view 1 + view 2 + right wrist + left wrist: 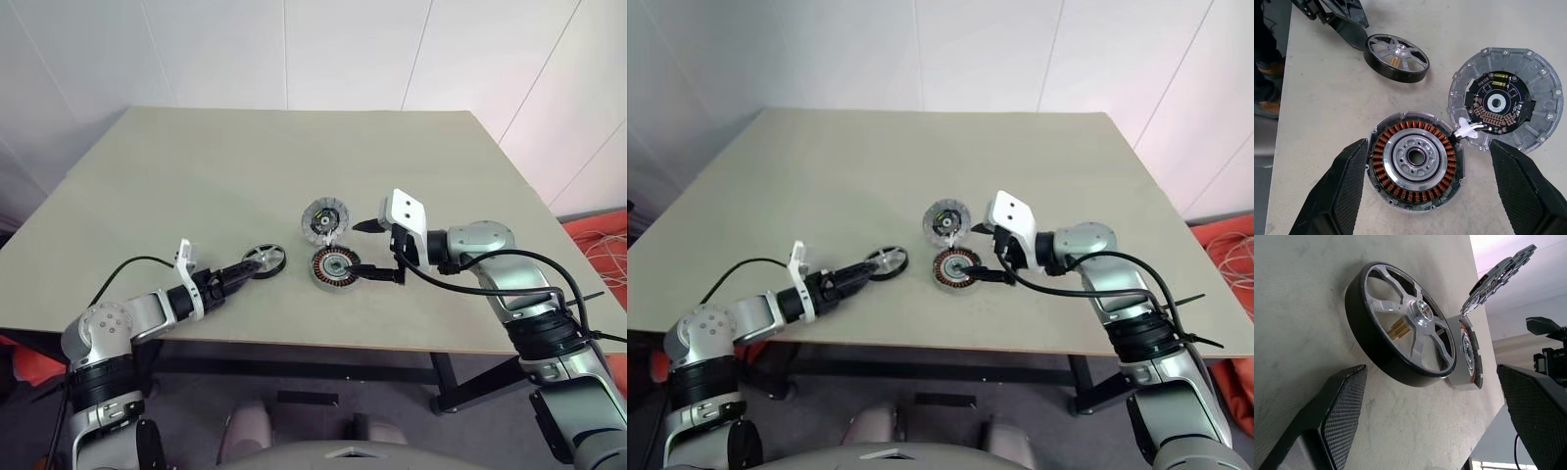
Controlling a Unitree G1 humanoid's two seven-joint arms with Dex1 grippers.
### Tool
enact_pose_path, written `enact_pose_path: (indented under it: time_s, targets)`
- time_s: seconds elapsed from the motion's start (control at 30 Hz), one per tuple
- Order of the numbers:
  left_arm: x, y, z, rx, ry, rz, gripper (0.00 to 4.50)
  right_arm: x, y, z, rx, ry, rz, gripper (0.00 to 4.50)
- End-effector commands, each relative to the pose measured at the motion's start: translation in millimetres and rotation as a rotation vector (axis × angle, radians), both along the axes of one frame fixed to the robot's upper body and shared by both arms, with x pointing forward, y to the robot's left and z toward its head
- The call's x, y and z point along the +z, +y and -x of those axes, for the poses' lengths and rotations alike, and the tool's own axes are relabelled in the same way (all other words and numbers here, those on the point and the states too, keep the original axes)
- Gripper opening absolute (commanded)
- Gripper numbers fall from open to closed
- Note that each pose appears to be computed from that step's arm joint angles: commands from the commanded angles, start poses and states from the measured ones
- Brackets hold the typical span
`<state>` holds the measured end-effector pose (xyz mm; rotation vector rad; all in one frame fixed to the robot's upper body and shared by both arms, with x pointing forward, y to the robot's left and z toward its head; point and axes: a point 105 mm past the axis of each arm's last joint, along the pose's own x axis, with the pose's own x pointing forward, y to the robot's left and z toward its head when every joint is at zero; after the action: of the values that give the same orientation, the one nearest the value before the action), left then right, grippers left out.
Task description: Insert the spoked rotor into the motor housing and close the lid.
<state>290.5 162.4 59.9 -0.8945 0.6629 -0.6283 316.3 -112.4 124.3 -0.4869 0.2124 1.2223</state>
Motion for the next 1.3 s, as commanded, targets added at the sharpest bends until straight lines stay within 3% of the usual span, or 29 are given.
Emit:
enact_pose_path:
  time_s: [0.03,0.5,0.6,0.93,0.97,1.3]
  targets:
    - [12,-4,-5,-0.001,-0.064,0.018,4.5,20,8,2,0.037,-0.07,-0.027,4.45]
    - [10,-4,-20,0.122,-0.036,0.147,4.5,19,10,2,0.044,-0.068,-0.032,4.45]
    - [6,-5,-20,0.129,-0.023,0.15,3.89,19,9,2,0.042,-0.068,-0.032,4.5]
    - [2,-9,-23,0.149,-0.02,0.183,0.57,18,6,3,0.036,-0.067,-0.028,4.5]
    - [3,-9,-23,0.15,-0.023,0.183,0.4,18,6,3,0.035,-0.066,-0.028,4.5]
    - [29,-5,-15,0.065,-0.086,0.194,0.41,17,0,3,0.017,-0.064,-0.024,4.5]
